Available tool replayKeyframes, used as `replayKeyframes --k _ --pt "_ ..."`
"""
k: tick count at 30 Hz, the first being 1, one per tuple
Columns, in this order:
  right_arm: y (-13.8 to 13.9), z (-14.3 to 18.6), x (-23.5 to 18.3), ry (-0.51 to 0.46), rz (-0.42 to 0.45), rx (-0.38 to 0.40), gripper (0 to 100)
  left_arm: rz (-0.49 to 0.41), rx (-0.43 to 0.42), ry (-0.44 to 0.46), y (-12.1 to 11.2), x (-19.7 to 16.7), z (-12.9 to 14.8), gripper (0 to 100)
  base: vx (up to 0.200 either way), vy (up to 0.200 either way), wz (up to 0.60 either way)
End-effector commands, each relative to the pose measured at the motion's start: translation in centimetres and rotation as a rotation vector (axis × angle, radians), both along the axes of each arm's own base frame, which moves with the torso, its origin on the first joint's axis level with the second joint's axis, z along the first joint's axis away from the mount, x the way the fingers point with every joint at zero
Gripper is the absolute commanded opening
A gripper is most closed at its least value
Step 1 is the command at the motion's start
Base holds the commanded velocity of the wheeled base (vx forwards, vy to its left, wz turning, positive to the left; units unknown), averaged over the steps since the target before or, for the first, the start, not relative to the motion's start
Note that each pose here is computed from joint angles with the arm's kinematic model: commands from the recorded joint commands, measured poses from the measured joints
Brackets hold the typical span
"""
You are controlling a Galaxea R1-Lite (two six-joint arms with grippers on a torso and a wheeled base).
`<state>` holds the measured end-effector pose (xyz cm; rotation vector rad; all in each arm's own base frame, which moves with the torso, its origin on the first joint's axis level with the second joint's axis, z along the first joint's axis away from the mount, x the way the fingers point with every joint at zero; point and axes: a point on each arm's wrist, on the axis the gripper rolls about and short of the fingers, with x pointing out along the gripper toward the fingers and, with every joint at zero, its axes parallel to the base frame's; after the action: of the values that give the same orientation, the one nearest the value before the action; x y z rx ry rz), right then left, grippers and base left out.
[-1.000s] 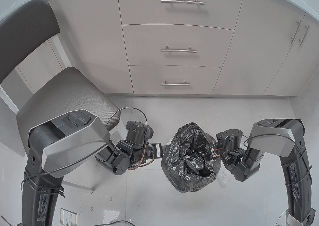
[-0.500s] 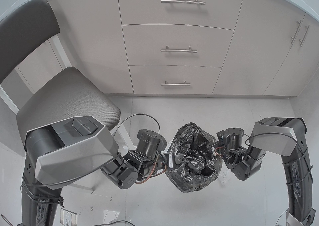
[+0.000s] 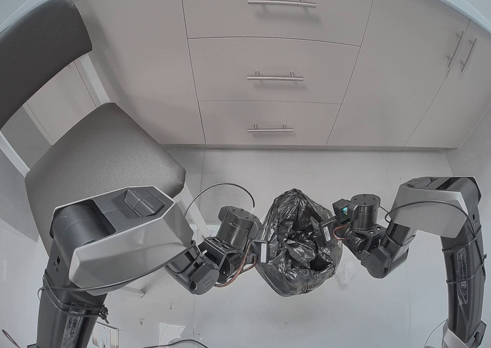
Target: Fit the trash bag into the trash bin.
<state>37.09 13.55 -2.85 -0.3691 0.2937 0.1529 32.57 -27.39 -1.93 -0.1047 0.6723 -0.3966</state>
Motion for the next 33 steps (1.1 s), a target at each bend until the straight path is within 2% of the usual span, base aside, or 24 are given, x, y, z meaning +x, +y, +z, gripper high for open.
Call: replayKeyframes --k 1,7,12,15,19,20,22,24,33 --pt "0.0 0.4 0.0 -0.016 0.002 0.006 100 0.002 0.018 0.014 0.0 0.3 -1.0 100 0.0 0.0 0.0" --pt "0.1 0.5 0.1 -0.054 0.003 0.021 100 0.005 0.187 -0.034 0.3 1.6 -4.6 100 0.0 0.0 0.0" --pt "0.2 0.6 0.2 -0.056 0.003 0.021 100 0.012 0.194 -0.035 0.0 2.5 -4.7 100 0.0 0.0 0.0" --pt "0.2 0.5 0.2 -0.056 0.003 0.021 100 0.011 0.209 -0.005 0.0 2.7 -4.7 100 0.0 0.0 0.0" --pt "0.2 0.4 0.2 -0.054 0.005 0.021 100 0.036 0.266 0.104 0.4 3.7 -4.2 100 0.0 0.0 0.0" --pt "0.2 0.4 0.2 -0.054 0.005 0.021 100 0.036 0.266 0.104 0.4 3.7 -4.2 100 0.0 0.0 0.0" --pt "0.3 0.3 0.1 -0.053 0.006 0.02 100 0.045 0.306 0.176 0.3 4.1 -3.9 100 0.0 0.0 0.0" --pt "0.3 0.3 0.1 -0.053 0.008 0.02 100 0.046 0.319 0.194 0.2 4.3 -3.7 100 0.0 0.0 0.0" --pt "0.4 -0.1 0.1 -0.047 0.01 0.017 100 0.067 0.274 0.178 0.0 4.3 -3.7 100 0.0 0.0 0.0"
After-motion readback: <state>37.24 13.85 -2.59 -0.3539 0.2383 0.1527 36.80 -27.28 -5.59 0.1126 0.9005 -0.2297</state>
